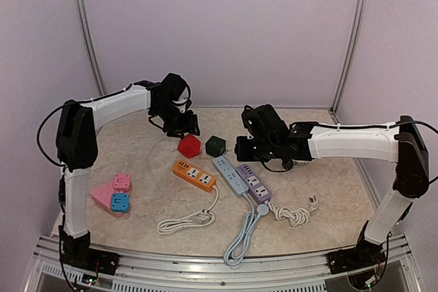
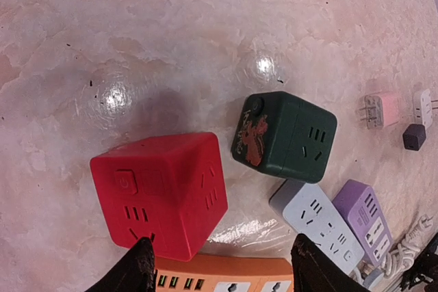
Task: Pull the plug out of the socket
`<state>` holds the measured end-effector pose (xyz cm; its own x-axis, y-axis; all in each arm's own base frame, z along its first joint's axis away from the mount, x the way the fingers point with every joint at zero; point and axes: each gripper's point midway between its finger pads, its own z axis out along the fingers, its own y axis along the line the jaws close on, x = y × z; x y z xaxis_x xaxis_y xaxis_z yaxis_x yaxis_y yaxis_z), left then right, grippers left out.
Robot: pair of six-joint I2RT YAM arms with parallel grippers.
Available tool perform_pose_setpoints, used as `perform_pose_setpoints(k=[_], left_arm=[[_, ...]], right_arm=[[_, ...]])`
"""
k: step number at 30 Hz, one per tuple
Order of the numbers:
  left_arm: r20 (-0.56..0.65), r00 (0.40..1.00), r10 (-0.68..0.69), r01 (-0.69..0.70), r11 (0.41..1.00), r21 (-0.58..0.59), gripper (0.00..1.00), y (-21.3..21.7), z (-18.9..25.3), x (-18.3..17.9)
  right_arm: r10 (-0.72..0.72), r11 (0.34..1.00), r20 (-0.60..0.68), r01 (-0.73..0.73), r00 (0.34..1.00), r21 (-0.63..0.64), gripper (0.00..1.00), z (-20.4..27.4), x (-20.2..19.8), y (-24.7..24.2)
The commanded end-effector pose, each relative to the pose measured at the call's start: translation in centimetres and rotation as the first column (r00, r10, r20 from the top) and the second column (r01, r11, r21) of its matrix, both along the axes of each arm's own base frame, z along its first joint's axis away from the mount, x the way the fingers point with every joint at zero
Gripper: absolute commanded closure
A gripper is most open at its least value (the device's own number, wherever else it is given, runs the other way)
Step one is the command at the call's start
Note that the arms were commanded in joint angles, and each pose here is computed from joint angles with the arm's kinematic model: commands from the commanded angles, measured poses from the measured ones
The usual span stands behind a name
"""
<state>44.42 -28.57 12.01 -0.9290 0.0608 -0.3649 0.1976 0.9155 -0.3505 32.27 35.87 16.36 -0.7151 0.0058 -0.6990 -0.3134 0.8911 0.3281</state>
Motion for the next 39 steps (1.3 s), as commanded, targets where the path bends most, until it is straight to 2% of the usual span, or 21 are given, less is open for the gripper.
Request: perform_pose_setpoints(k=[1, 10, 17, 21, 24, 29, 31, 35, 39], left_arm=[[-0.03, 0.997, 0.073, -0.067, 0.984, 0.168, 0.41, 2.4, -2.9, 0.6], [-0.093, 0.992, 0.083, -0.066, 0.983, 0.174, 0.59, 2.8, -5.7, 0.1], [-0.135, 0.983, 0.128, -0.118, 0.99, 0.08, 0.67, 4.1, -5.9, 0.1], [-0.144, 0.979, 0.145, -0.139, 0.989, 0.045, 0.67, 4.7, -5.6, -0.1], [-0.132, 0.98, 0.15, -0.148, 0.989, 0.024, 0.63, 4.9, -4.7, -0.3], [-0.089, 0.981, 0.174, -0.173, 0.985, 0.011, 0.48, 5.8, -2.5, -1.4], [-0.064, 0.978, 0.199, -0.198, 0.98, 0.008, 0.45, 6.6, -1.1, -2.2], [-0.039, 0.959, 0.282, -0.28, 0.959, 0.052, 0.36, 9.5, 0.0, -4.6], [-0.054, 0.906, 0.419, -0.414, 0.906, 0.084, 0.34, 13.9, 0.5, -7.7]], right_arm=[[-0.002, 1.0, -0.019, 0.002, 1.0, -0.016, 0.86, -0.8, -0.5, -0.2], [0.004, 1.0, -0.02, -0.004, 1.0, -0.008, 0.86, -0.8, -0.4, 0.1], [0.004, 1.0, -0.021, -0.005, 1.0, -0.01, 0.85, -0.8, -0.4, 0.1], [0.008, 1.0, -0.024, -0.009, 1.0, -0.008, 0.86, -0.9, -0.4, 0.3], [0.011, 1.0, -0.025, -0.011, 1.0, -0.008, 0.85, -1.0, -0.3, 0.5], [0.016, 1.0, -0.031, -0.016, 0.999, -0.011, 0.85, -1.3, -0.3, 0.7], [0.018, 1.0, -0.033, -0.019, 0.999, -0.014, 0.85, -1.6, -0.2, 0.8], [0.03, 1.0, -0.038, -0.03, 0.999, -0.009, 0.85, -1.9, -0.2, 1.3], [0.052, 0.999, -0.042, -0.052, 0.998, -0.004, 0.85, -2.3, -0.1, 2.0]])
